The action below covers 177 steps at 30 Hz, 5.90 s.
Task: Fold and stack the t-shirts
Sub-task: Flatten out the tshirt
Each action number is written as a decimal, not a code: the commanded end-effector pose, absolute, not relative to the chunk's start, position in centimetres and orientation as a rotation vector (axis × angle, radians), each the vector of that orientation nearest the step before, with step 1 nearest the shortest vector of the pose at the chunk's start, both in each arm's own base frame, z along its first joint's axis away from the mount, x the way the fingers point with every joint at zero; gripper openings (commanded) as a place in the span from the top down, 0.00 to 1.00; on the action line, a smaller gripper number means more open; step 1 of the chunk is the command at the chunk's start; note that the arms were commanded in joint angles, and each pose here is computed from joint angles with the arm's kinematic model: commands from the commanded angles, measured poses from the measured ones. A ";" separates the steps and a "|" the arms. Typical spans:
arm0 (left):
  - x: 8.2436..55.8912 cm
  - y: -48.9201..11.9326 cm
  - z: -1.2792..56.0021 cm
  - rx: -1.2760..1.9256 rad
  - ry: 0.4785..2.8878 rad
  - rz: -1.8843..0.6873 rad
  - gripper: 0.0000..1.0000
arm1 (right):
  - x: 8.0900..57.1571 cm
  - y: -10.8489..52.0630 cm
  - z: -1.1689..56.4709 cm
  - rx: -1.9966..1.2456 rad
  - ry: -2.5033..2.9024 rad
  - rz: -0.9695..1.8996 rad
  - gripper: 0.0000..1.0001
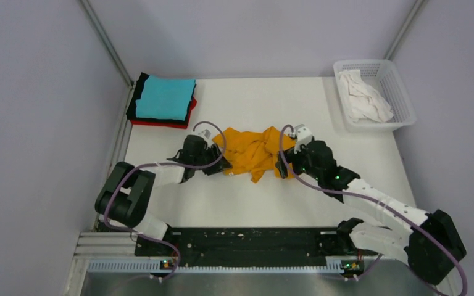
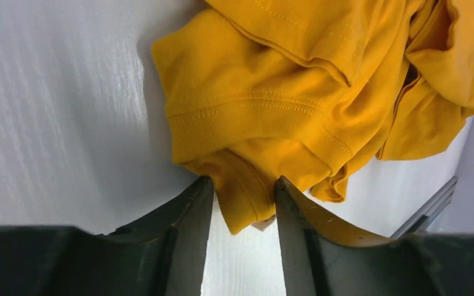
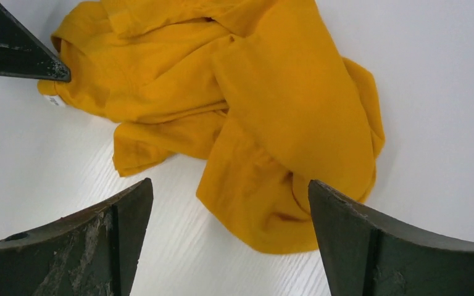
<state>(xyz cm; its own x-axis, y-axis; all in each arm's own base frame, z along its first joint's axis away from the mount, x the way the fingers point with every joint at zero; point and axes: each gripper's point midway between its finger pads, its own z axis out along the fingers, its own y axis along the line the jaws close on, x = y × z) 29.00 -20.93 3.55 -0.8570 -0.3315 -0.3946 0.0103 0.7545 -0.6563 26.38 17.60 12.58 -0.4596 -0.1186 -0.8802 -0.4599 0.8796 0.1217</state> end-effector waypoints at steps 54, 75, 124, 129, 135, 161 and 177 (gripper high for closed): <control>17.6 -8.8 52.4 -0.069 1.196 -0.739 1.00 | 17.5 10.6 54.7 -0.134 1.157 0.637 1.00; 32.0 -6.3 36.6 -0.446 1.555 -0.269 1.00 | 29.0 8.1 38.9 0.166 1.541 0.082 1.00; 33.7 -13.4 1.4 -0.512 2.466 -0.495 0.01 | 42.7 15.2 3.2 0.116 2.309 -0.095 0.75; 33.4 -11.9 1.5 -0.537 2.455 -0.426 0.01 | 42.4 14.1 5.7 0.119 2.286 -0.006 0.88; 33.2 -10.8 1.2 -0.571 2.461 -0.398 0.01 | 40.7 12.9 6.3 0.077 2.300 0.149 0.91; 32.8 -12.8 5.3 -0.451 2.362 -0.613 0.01 | 35.0 -4.3 14.1 0.584 2.138 -0.529 0.22; 35.3 -17.4 7.3 -0.350 2.360 -0.840 0.01 | 32.3 8.5 3.3 0.385 2.311 0.212 0.01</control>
<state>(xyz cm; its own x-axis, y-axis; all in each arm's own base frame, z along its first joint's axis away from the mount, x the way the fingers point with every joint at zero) 34.65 -15.74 8.22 -0.7491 -0.4410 -0.4944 -0.0689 0.7941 -0.6039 30.40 8.90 3.15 -0.7081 0.2868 -0.6452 0.1472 0.9537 0.2623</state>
